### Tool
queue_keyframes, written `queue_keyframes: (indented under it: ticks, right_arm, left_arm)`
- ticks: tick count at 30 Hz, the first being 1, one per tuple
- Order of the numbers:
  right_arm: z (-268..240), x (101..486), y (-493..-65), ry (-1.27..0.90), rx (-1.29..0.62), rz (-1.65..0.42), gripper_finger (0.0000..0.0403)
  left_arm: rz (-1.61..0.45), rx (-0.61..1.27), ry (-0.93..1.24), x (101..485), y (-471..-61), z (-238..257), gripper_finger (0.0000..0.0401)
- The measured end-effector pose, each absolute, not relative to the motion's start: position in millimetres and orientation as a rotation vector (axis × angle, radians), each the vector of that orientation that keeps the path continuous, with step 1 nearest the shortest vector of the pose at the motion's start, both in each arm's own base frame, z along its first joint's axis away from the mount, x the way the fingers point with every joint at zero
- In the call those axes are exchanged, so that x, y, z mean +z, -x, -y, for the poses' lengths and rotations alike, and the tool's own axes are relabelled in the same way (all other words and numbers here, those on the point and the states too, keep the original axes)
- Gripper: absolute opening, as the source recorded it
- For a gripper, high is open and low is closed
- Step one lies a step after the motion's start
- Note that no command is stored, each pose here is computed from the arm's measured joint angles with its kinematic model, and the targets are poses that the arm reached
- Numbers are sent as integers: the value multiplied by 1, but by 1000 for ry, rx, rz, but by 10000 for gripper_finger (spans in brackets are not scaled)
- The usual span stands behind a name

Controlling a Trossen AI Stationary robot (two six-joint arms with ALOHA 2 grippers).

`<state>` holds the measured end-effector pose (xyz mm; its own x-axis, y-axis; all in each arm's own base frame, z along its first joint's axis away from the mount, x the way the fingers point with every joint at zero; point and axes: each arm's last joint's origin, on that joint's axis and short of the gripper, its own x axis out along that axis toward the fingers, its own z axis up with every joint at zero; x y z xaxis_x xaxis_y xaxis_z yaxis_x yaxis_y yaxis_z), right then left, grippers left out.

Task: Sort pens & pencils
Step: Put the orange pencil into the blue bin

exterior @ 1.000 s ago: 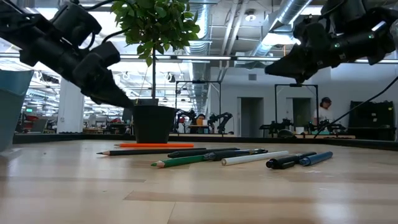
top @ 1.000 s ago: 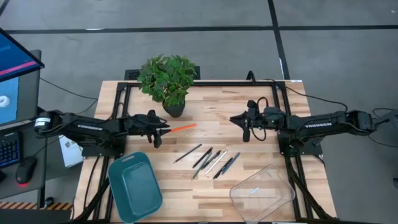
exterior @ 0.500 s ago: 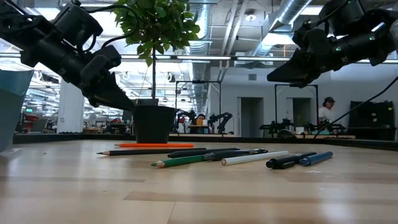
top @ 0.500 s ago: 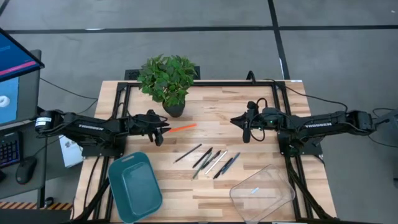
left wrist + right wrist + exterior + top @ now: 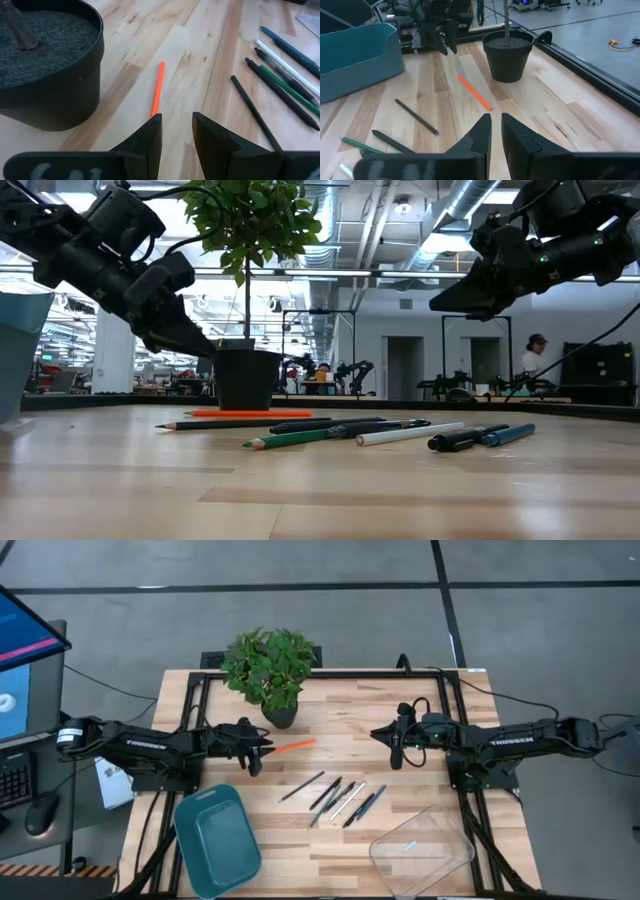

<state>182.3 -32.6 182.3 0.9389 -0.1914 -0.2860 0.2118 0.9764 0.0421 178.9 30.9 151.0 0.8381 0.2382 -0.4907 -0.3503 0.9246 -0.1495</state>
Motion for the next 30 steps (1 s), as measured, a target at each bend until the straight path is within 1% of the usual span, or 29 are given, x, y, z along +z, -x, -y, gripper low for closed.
queue_keyframes:
  ticks: [5, 10, 17, 24, 30]
  right_arm:
    - [33, 184, -183, -60, -204, -273, 66]
    - [33, 184, -183, -41, -202, -275, 66]
    - [33, 183, -183, -40, -201, -276, 66]
    - [32, 181, -182, -39, -201, -305, 66]
    - [32, 177, -180, -43, -201, -345, 66]
  left_arm:
    - [-479, 299, 274, 151, -178, -35, 105]
    - [-472, 314, 215, 152, -178, -40, 125]
    - [-473, 315, 210, 153, -178, -40, 146]
    - [-466, 338, 224, 151, -180, -41, 149]
    - [-513, 336, 219, 135, -190, -42, 149]
